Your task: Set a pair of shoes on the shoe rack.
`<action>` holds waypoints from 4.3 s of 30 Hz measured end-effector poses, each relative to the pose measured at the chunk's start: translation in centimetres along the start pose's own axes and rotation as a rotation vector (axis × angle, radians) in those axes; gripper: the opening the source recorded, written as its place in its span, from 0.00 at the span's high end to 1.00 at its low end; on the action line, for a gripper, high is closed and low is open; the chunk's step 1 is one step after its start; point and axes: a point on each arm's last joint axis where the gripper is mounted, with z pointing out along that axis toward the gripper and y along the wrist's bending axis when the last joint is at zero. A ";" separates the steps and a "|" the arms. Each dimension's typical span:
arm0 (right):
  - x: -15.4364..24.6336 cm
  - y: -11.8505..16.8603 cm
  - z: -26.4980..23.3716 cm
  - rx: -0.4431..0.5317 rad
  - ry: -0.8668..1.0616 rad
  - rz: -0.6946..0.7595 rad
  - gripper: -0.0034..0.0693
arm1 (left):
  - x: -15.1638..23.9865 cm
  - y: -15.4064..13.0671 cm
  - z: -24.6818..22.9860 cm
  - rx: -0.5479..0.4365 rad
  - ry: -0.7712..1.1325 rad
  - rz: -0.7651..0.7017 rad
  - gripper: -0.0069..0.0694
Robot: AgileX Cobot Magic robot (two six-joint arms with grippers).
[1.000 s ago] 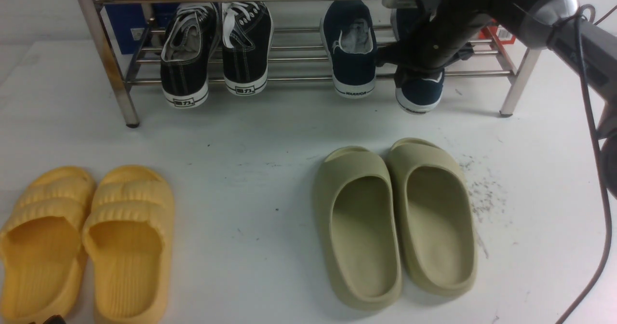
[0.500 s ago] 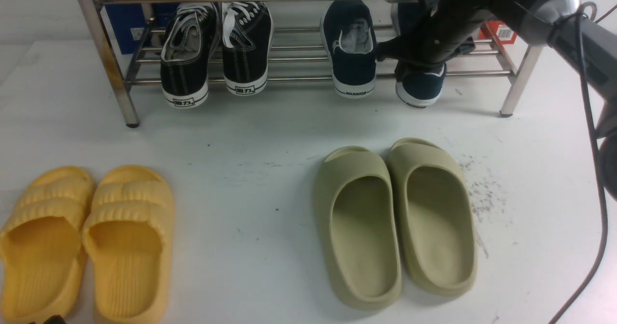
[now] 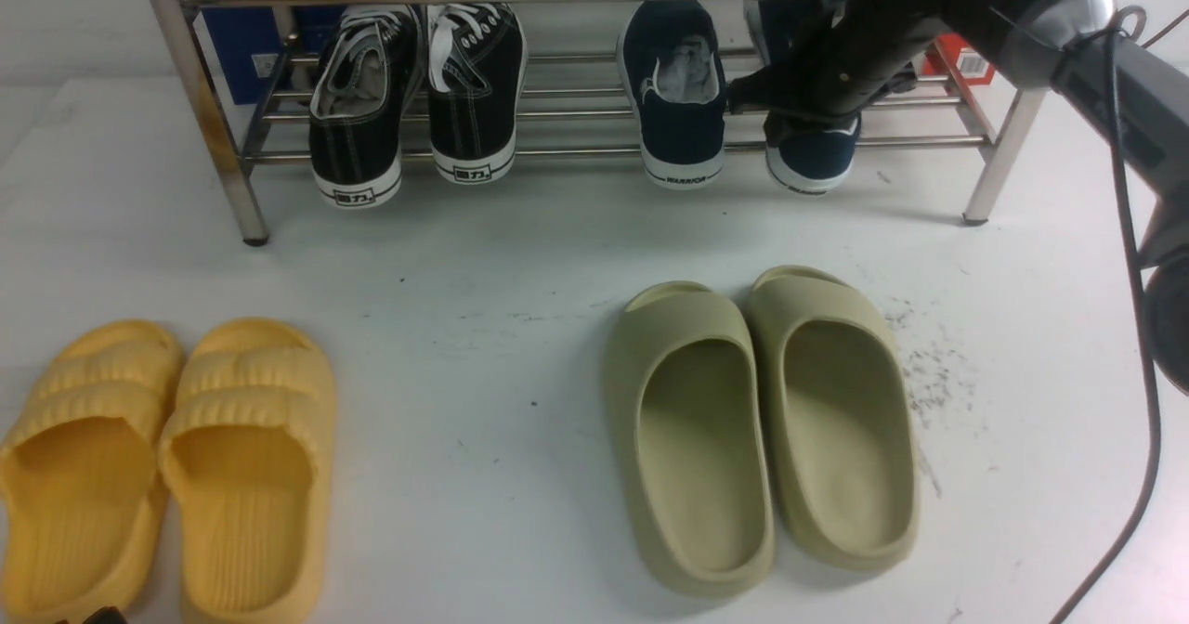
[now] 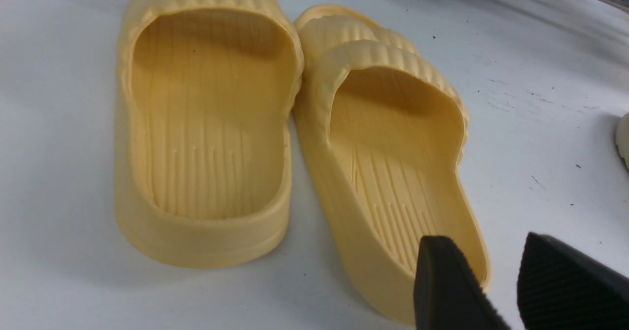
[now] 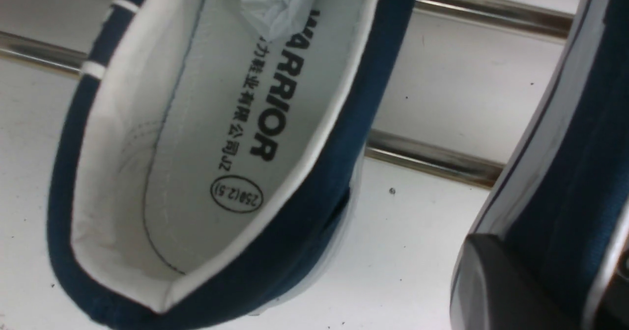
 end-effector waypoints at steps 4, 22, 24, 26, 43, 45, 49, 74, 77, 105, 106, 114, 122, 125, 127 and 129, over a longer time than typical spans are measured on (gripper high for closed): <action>-0.1 0.0 0.0 0.001 -0.013 -0.001 0.80 | 0.0 0.0 0.0 0.000 0.000 0.000 0.60; -0.7 1.1 -7.2 -0.010 0.076 -0.030 0.52 | 0.0 0.0 0.0 0.000 0.000 0.000 0.60; -0.8 1.3 -8.6 -0.013 0.071 -0.033 0.56 | 0.0 0.0 0.0 0.000 0.000 0.000 0.60; -0.8 1.4 -9.7 -0.013 0.066 -0.034 0.63 | 0.0 0.0 0.0 0.000 0.000 0.000 0.60; 6.3 -1.0 -2.8 0.037 0.155 0.005 0.94 | 0.0 0.0 0.0 0.000 0.000 0.000 0.60; 5.8 -1.4 -2.0 0.043 0.081 0.012 0.94 | 0.0 0.0 0.0 0.000 0.000 0.000 0.60; 5.4 -1.5 -1.8 0.045 0.030 0.014 0.94 | 0.0 0.0 0.0 0.000 0.000 0.000 0.60; 6.4 -0.4 -6.6 -0.007 0.238 0.015 0.91 | 0.0 0.0 0.0 0.000 0.000 0.000 0.60; 6.3 0.2 -10.0 -0.019 0.265 0.000 0.91 | 0.0 0.0 0.0 0.000 0.000 0.000 0.60; 16.6 2.3 -32.5 -0.013 0.001 -0.159 0.96 | 0.0 0.0 0.0 0.000 0.000 0.000 0.60; 16.8 2.3 -32.6 -0.015 -0.015 -0.162 0.96 | 0.0 0.0 0.0 0.000 0.000 0.000 0.60; 31.1 0.5 -32.9 0.082 -0.481 -0.059 0.96 | 0.0 0.0 0.0 0.000 0.000 0.000 0.60; 41.8 -1.5 -25.4 0.196 -0.688 0.054 0.96 | 0.0 0.0 0.0 0.000 0.000 0.000 0.60; 43.2 -2.2 -23.4 0.215 -0.673 0.073 0.96 | 0.0 0.0 0.0 0.000 0.000 0.000 0.60; 43.3 -2.2 -23.3 0.220 -0.670 0.069 0.96 | 0.0 0.0 0.0 0.000 0.000 0.000 0.60; 43.3 -2.2 -23.2 0.227 -0.659 0.058 0.96 | 0.0 0.0 0.0 0.000 0.001 0.000 0.60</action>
